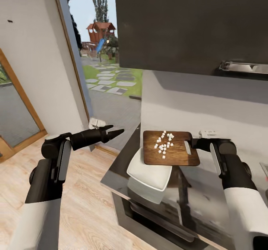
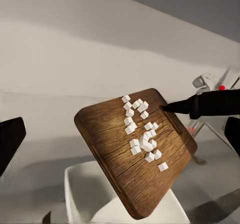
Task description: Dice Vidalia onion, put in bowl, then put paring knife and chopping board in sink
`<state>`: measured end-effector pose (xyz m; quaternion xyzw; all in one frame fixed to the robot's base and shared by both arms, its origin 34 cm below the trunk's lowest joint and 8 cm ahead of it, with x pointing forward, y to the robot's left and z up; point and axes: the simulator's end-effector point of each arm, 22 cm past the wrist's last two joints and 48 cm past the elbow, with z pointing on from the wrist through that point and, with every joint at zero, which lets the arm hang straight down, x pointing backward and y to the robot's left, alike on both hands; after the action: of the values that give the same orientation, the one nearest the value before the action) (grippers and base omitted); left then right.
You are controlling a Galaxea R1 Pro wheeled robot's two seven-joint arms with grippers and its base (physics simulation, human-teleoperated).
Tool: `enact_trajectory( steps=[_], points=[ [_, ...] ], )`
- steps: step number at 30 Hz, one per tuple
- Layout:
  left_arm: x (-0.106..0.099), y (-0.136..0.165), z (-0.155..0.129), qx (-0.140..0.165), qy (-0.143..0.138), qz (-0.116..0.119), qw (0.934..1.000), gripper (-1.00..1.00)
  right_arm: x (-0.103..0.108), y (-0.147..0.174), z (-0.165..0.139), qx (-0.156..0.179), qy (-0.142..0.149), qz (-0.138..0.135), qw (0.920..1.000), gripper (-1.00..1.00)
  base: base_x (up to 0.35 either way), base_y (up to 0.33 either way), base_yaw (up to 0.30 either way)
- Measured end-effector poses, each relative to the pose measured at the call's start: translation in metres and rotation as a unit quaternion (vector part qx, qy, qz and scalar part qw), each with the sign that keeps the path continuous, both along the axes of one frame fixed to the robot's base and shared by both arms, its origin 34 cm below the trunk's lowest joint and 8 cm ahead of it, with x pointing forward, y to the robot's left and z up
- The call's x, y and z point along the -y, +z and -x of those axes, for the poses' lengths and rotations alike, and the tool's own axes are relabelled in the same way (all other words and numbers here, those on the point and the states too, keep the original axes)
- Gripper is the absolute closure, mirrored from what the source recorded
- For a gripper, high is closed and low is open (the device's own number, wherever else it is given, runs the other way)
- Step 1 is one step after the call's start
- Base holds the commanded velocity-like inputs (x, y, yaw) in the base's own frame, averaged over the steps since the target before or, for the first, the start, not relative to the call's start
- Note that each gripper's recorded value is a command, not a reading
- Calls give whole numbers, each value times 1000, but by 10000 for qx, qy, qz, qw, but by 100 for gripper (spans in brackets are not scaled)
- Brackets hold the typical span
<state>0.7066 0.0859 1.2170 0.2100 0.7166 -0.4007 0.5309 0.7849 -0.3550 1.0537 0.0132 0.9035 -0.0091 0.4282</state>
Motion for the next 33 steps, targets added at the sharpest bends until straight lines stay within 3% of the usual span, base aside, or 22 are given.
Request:
enact_trajectory(
  steps=[12, 33],
  points=[
    [0, 0, 0, 0, 0, 0, 10000, -100, -1, 0, 0, 1, 4, -13, 10000, 100, 0, 0, 186],
    [0, -1, -1, -2, 12, -5, 10000, -100, -1, 0, 0, -2, 13, 6, 10000, 100, 0, 0, 5]
  ],
)
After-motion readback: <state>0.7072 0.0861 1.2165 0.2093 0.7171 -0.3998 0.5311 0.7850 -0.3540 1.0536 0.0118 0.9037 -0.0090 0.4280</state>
